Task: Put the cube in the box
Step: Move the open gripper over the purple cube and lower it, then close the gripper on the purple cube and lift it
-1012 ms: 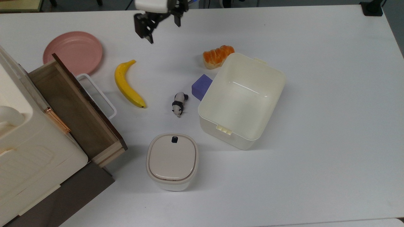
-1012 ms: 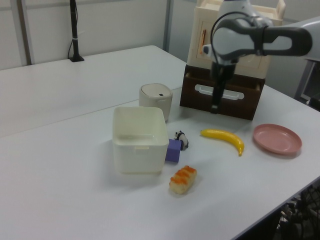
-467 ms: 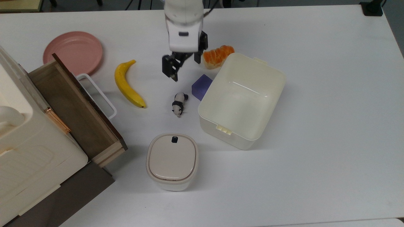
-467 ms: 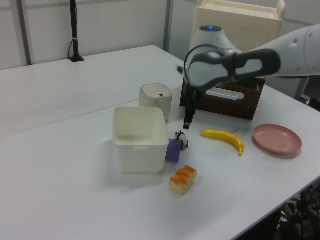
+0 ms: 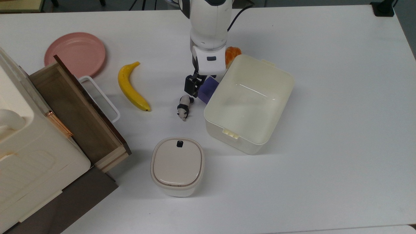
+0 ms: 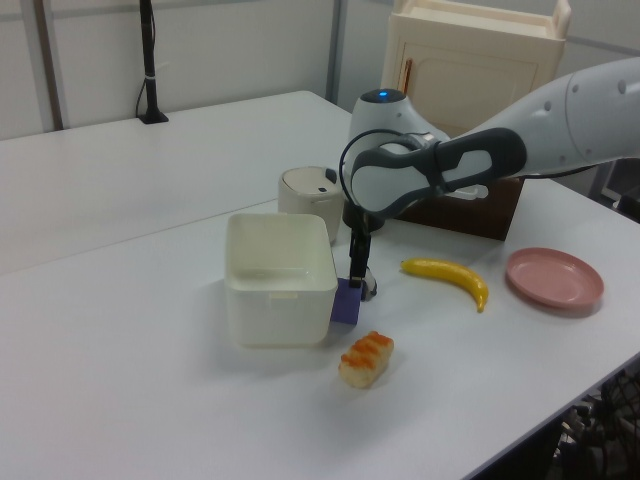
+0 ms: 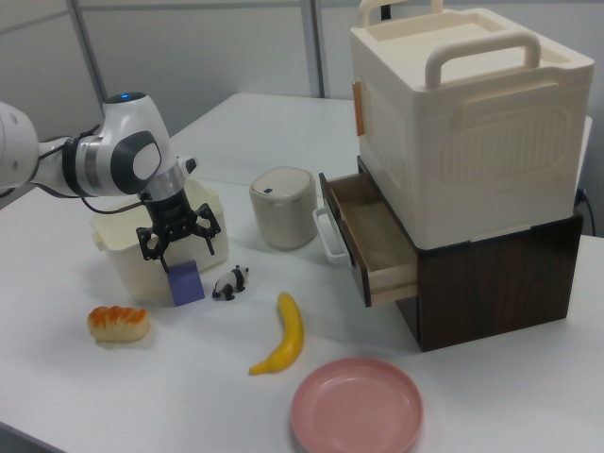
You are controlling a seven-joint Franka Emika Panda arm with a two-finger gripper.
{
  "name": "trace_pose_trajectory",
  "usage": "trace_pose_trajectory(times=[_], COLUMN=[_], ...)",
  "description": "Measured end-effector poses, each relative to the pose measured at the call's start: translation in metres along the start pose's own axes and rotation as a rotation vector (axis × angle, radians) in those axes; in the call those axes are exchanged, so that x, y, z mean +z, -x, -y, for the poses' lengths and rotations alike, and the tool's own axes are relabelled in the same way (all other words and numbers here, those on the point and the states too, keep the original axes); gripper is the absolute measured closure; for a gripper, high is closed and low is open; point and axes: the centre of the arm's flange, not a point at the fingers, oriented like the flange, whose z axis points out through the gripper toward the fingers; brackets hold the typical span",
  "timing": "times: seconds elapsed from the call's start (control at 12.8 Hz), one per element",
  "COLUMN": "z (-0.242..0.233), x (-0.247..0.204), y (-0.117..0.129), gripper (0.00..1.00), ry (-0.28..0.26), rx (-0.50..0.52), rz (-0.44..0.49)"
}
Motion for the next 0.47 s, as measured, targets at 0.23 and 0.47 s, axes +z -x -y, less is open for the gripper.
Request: trace_pose_trajectory(times=[0.23,0.47], z=[0.013,0.016], x=[0.008,0.024], y=[-0.012,-0.016], gripper=[0.0,0.0], ry=[0.001,-0.017], rx=[-0.045,-0.057], rz=[0.016,0.035])
